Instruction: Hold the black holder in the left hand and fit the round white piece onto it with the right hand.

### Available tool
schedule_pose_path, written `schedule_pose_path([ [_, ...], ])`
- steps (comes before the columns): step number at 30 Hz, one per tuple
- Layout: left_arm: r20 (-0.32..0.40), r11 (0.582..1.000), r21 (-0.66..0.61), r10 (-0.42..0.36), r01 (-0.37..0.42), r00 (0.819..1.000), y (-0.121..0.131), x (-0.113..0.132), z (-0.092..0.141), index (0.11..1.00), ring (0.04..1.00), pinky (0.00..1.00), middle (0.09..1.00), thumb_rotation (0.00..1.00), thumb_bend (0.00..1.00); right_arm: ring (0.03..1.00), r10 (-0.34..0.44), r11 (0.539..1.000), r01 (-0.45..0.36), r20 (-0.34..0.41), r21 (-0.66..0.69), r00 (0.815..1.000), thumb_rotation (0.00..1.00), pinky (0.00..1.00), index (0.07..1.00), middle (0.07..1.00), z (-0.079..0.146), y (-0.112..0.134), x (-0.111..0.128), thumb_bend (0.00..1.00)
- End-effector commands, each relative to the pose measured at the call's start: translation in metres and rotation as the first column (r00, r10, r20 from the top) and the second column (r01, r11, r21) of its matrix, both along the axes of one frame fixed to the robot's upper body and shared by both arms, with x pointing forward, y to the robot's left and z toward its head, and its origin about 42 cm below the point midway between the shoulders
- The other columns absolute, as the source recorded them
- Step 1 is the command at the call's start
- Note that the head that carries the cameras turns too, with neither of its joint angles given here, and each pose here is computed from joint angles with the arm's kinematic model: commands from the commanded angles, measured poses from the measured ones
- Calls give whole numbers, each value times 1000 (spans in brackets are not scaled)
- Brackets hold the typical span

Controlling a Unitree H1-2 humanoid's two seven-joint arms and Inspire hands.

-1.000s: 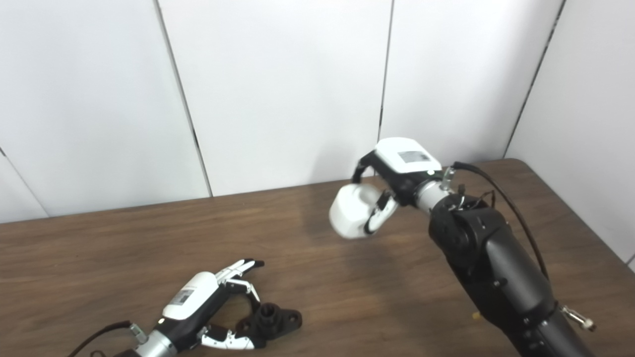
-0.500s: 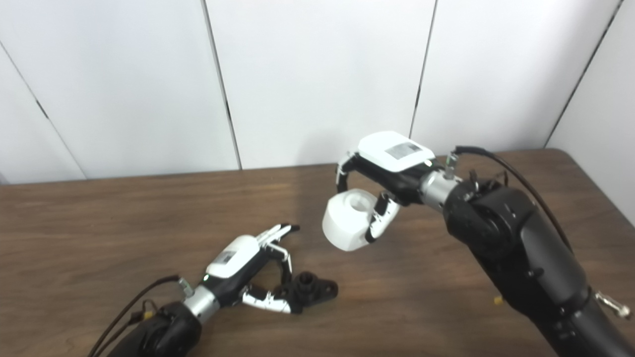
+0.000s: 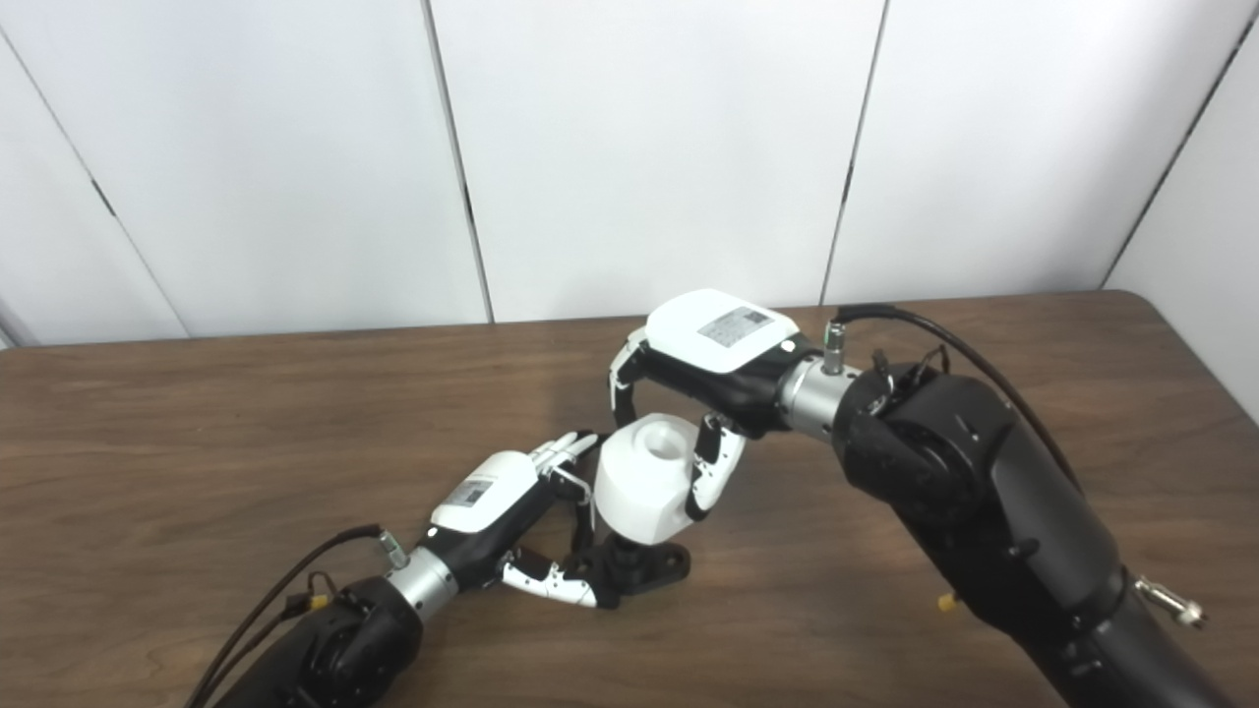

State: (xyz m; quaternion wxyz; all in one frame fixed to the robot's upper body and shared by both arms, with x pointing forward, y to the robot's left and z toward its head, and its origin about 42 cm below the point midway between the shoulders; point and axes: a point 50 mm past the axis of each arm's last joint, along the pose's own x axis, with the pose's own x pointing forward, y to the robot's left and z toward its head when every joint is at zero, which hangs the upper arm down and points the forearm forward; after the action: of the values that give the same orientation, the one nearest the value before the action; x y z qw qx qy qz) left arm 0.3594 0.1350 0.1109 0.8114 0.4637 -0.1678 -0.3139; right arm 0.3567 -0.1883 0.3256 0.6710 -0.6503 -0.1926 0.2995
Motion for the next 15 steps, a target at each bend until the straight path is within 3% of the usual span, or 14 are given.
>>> schedule_pose_path([
  [1, -155, 985, 168, -2, 28, 988, -1, -19, -39, 486, 1000, 966, 977, 66, 524, 851, 38, 999, -39, 72, 4, 997, 144, 701, 480, 765, 22, 5, 1, 527],
  [9, -156, 985, 170, -1, 28, 988, -4, -19, -37, 485, 1000, 978, 976, 66, 524, 810, 66, 998, -66, 44, 12, 997, 140, 680, 480, 751, 13, 9, 4, 527],
  [15, -161, 984, 175, 0, 29, 987, -5, -20, -34, 486, 1000, 978, 980, 66, 524, 838, 73, 997, -72, 30, -7, 997, 142, 688, 480, 753, 7, 12, 4, 527],
])
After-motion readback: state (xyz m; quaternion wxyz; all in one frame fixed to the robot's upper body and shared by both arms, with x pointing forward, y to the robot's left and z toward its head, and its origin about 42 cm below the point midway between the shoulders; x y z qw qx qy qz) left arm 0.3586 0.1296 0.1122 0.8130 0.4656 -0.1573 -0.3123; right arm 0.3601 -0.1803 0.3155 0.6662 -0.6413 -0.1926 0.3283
